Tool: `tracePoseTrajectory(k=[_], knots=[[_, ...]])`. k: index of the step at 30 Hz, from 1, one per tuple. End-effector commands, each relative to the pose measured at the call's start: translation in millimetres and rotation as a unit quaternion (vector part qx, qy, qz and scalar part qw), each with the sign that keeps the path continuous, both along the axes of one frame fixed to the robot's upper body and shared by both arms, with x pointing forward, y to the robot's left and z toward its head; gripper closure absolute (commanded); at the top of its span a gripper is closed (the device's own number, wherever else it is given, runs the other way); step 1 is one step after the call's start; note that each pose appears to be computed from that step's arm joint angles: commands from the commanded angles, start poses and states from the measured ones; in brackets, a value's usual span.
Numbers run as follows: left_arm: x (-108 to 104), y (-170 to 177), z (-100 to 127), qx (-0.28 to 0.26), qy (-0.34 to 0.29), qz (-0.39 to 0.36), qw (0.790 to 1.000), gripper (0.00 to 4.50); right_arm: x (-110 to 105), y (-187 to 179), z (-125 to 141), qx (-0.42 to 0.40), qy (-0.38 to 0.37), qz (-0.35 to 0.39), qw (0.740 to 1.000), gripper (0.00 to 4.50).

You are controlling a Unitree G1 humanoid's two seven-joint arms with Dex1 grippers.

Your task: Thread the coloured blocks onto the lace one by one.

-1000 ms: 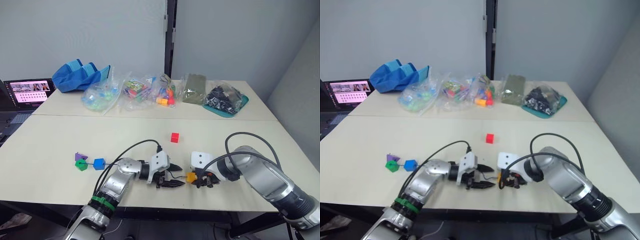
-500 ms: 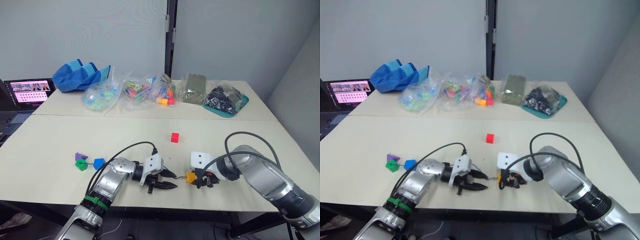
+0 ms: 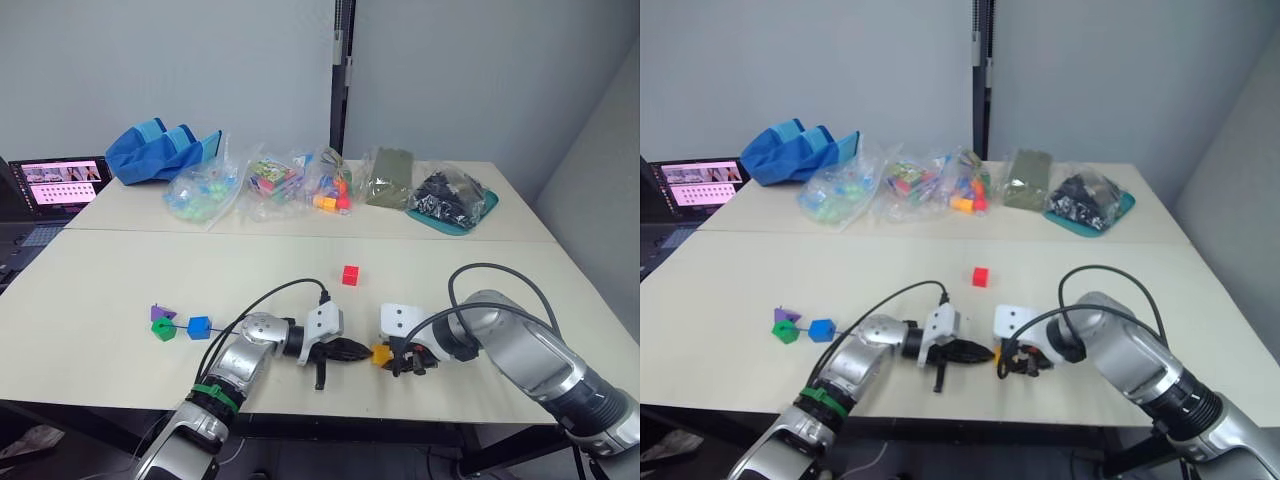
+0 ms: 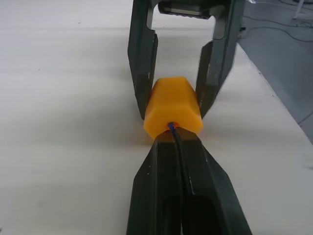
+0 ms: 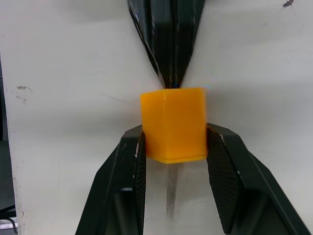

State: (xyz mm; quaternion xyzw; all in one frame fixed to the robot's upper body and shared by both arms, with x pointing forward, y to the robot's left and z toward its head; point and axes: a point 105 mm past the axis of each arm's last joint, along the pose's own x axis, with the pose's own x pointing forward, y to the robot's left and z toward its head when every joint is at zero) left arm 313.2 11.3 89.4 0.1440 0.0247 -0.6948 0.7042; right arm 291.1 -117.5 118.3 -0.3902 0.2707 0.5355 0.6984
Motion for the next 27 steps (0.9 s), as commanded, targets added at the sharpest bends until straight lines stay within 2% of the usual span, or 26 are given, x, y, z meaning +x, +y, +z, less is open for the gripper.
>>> tracePoseTrajectory(k=[1,5,6,8,10,16,18,25,27], knots=[[-1.3,-9.0,4.8,-0.002,-0.008,-0.013,1.000,4.50,-1.9,5.0,2.5,0.006,-0.002,0.007,1.000,3.26],[2.6,-8.5,8.1,-0.008,-0.002,-0.004,1.000,4.50,-2.0,2.3,-0.4,0.003,-0.002,0.003,1.000,3.26],[5.1,-3.9,9.7,-0.006,0.001,0.001,1.000,3.94,-1.5,1.3,-0.1,0.006,-0.003,-0.003,1.000,3.26],[7.8,1.5,11.4,-0.004,0.004,0.007,1.000,3.33,-0.8,0.3,0.5,0.009,-0.006,-0.009,1.000,3.26],[10.3,8.3,14.6,0.001,0.001,0.004,1.000,2.65,0.5,-1.2,2.8,0.014,-0.017,-0.004,1.000,2.19],[10.6,7.7,11.1,0.036,-0.040,-0.020,0.998,0.63,0.5,-14.7,16.5,0.032,-0.031,-0.008,0.999,0.16],[4.8,-1.3,10.7,0.025,-0.036,-0.038,0.998,0.03,0.4,-27.8,19.0,0.020,-0.031,-0.013,0.999,0.00],[-1.9,-30.3,18.1,-0.022,-0.023,-0.054,0.998,0.03,-4.1,-57.5,27.0,0.007,-0.022,-0.049,0.999,0.00],[-1.3,-36.3,14.4,-0.013,-0.030,-0.054,0.998,0.03,-5.3,-61.1,26.0,0.004,-0.019,-0.055,0.998,0.00]])
